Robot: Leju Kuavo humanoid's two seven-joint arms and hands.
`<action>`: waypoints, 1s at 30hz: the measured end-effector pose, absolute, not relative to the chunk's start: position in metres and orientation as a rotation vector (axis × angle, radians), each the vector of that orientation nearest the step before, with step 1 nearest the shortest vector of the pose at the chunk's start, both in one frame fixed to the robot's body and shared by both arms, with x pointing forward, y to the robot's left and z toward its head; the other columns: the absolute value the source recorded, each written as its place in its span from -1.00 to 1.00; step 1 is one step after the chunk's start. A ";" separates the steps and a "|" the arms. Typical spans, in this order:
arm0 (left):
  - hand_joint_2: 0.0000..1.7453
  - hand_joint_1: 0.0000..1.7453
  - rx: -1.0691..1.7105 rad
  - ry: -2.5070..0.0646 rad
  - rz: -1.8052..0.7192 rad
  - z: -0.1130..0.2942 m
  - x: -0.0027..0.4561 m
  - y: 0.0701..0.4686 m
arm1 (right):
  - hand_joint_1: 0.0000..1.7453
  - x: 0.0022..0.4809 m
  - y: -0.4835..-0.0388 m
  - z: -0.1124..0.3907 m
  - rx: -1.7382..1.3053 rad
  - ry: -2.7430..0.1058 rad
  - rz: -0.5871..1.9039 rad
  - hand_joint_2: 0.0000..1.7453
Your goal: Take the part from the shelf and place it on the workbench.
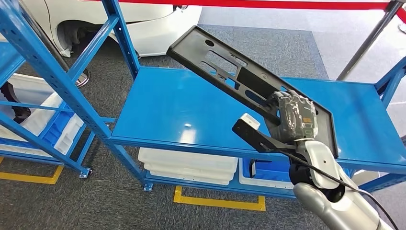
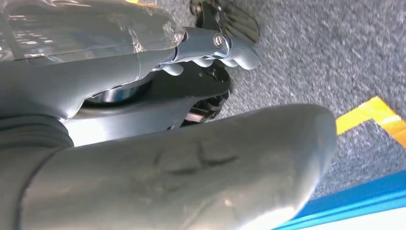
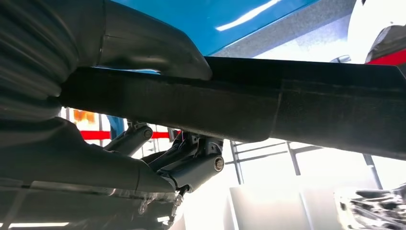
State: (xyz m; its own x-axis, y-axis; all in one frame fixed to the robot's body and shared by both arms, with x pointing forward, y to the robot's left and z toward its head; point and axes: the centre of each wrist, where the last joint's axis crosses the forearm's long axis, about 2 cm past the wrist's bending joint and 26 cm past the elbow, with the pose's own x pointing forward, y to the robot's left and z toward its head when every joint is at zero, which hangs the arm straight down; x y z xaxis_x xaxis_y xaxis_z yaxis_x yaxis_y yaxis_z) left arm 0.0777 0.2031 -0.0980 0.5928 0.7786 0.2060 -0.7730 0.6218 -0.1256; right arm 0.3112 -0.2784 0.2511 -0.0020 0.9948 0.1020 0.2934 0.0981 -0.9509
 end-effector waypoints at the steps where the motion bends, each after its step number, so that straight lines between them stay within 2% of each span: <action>1: -1.00 -1.00 -0.026 -0.254 0.903 -0.098 0.078 0.203 | 1.00 0.311 -0.279 0.251 -1.353 -1.460 0.963 1.00; 30: -1.00 -1.00 -0.087 -0.256 0.925 -0.095 0.081 0.191 | 1.00 0.312 -0.285 0.257 -1.360 -1.459 0.923 1.00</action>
